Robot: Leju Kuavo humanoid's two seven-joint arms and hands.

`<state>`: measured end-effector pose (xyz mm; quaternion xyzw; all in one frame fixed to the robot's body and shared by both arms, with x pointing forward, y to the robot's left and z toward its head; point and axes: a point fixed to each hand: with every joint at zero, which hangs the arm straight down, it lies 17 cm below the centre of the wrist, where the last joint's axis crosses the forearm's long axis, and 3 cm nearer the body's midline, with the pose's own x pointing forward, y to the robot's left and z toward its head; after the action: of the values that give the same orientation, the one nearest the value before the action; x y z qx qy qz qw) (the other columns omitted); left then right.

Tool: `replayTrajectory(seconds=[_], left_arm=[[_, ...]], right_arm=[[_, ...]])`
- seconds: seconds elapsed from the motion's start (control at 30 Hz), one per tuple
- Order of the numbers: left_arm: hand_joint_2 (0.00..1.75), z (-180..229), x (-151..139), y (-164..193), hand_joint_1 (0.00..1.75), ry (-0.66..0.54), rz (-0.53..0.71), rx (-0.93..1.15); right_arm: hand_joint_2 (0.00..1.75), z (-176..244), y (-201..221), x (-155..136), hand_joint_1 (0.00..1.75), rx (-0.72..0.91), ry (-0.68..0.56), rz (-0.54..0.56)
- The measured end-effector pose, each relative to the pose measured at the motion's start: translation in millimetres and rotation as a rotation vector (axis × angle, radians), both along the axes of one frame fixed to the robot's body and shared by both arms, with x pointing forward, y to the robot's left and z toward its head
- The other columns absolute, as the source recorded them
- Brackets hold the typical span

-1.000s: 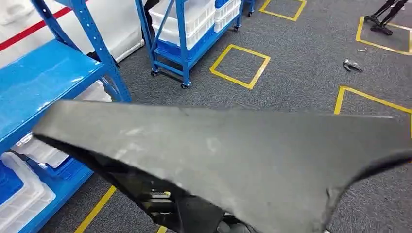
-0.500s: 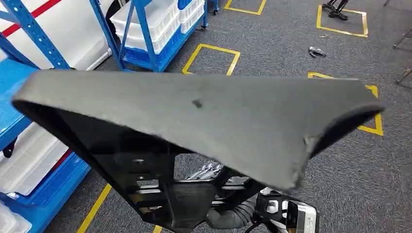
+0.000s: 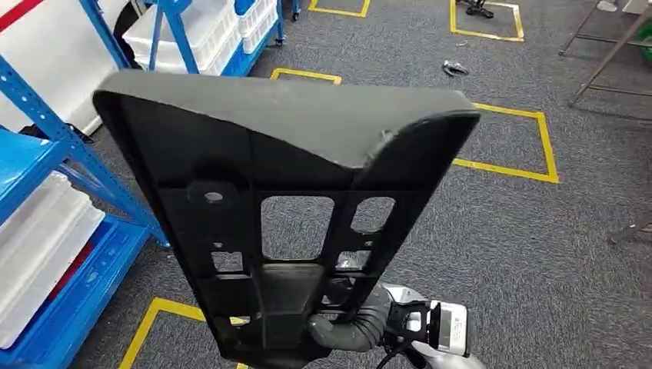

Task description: Take the parts from the cabinet and place them on the table.

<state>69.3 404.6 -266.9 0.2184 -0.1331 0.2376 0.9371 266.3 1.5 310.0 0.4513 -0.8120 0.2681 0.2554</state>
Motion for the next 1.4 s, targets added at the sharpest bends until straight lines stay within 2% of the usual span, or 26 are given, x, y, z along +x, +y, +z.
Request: replayTrajectory(seconds=[0.4, 0.7, 1.4], left_arm=[[1.75, 1.2, 0.5, 11.4, 0.0, -0.004, -0.028, -0.001], [1.75, 6.2, 21.4, 19.5, 0.0, -0.08, -0.009, -0.01], [1.75, 2.9, 11.4, 10.9, 0.0, -0.06, 0.042, -0.02]], right_arm=[[1.75, -13.6, 0.6, -0.3, 1.55, 0.001, 0.029, -0.054], [1.75, -4.0, -5.3, -5.1, 1.55, 0.014, 0.008, -0.021], [1.75, 2.4, -8.3, -5.2, 1.55, -0.015, -0.009, 0.04]])
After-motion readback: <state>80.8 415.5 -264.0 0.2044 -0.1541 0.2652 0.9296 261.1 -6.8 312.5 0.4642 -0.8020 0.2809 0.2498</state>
